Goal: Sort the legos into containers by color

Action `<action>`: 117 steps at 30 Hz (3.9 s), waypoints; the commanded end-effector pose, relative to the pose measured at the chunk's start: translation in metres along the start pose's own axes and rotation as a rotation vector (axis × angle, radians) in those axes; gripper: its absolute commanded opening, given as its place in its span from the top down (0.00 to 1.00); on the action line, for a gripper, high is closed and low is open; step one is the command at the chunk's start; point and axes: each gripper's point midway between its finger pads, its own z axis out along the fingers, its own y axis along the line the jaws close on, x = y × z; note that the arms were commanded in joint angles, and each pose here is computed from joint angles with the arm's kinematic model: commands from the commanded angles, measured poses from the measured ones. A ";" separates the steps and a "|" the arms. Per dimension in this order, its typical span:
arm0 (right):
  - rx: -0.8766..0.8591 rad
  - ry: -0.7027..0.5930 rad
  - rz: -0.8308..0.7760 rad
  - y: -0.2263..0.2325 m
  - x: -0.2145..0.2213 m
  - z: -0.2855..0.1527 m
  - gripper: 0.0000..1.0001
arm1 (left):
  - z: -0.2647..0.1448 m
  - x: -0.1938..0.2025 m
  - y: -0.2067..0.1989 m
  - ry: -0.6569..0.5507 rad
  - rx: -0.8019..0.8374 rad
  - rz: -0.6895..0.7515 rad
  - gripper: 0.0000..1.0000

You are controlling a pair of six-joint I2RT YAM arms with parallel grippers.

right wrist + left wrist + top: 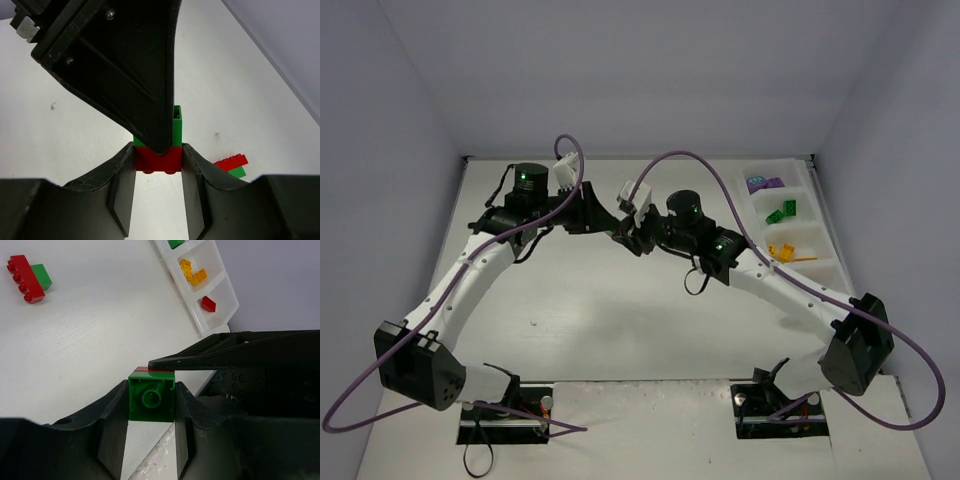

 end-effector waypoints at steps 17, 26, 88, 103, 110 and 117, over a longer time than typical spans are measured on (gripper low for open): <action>0.245 0.243 0.181 -0.042 0.095 -0.041 1.00 | -0.016 -0.019 -0.022 -0.099 0.040 0.100 1.00; 0.793 0.266 0.515 -0.127 0.132 -0.124 1.00 | -0.023 0.001 0.008 -0.092 -0.095 0.108 1.00; 1.129 0.091 0.971 -0.167 0.175 -0.269 0.32 | -0.003 -0.010 0.012 -0.085 -0.076 0.069 1.00; 0.189 -0.154 0.336 -0.067 -0.025 -0.090 0.20 | 0.012 -0.029 -0.012 -0.111 0.019 -0.048 1.00; -0.014 -0.147 0.192 -0.033 -0.050 -0.054 0.23 | 0.007 -0.025 -0.021 -0.074 0.047 -0.032 1.00; -0.118 -0.143 0.126 -0.013 -0.059 -0.033 0.27 | 0.005 -0.021 -0.023 -0.062 0.045 -0.034 1.00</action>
